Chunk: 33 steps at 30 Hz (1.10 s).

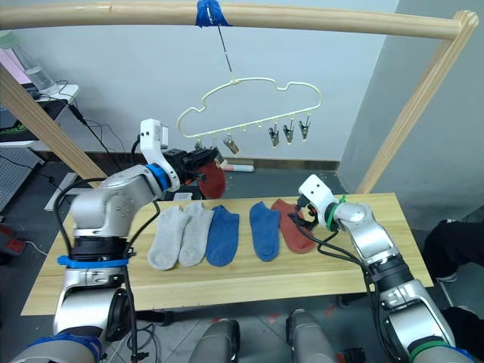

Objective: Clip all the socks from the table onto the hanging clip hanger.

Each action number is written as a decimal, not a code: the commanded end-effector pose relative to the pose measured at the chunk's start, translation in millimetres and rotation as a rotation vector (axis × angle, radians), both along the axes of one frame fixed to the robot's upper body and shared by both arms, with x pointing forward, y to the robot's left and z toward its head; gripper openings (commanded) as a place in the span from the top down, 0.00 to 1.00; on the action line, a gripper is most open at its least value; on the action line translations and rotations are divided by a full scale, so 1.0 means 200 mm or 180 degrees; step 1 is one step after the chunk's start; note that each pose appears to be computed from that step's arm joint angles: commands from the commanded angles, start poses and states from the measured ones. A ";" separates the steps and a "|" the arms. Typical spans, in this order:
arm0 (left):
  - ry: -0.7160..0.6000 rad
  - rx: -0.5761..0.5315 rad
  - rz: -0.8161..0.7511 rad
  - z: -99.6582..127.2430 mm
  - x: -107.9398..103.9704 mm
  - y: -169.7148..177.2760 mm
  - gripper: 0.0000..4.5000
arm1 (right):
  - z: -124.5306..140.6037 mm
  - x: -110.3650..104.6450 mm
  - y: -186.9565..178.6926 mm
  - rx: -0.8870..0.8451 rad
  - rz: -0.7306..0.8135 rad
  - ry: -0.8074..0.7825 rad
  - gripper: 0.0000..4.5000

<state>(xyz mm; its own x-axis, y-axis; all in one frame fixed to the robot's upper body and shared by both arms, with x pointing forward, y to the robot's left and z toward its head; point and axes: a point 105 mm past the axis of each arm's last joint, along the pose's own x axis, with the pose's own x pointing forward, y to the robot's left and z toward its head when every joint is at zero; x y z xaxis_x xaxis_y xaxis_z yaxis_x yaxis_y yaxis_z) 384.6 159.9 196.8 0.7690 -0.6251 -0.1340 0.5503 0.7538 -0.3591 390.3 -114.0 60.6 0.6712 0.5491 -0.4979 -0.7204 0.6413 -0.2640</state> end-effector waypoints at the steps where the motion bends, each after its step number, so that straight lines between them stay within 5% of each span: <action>1: 0.0206 -0.0345 -0.0336 0.08 -0.09 -0.05 0.95 | -0.07 0.07 0.00 -0.0136 -0.0034 -0.0021 0.00; 7: 0.0419 -0.0680 -0.0516 0.12 -0.15 -0.08 0.95 | -0.17 0.13 -0.01 -0.0432 -0.0103 -0.0004 0.00; 24: 0.0423 -0.0605 -0.0324 0.09 -0.16 -0.05 0.95 | -0.28 0.08 0.12 -0.0001 -0.0335 0.0584 0.00; 33: 0.0381 -0.0577 -0.0283 0.10 -0.16 -0.04 0.95 | -0.39 0.01 0.09 -0.0272 -0.0170 0.0696 0.64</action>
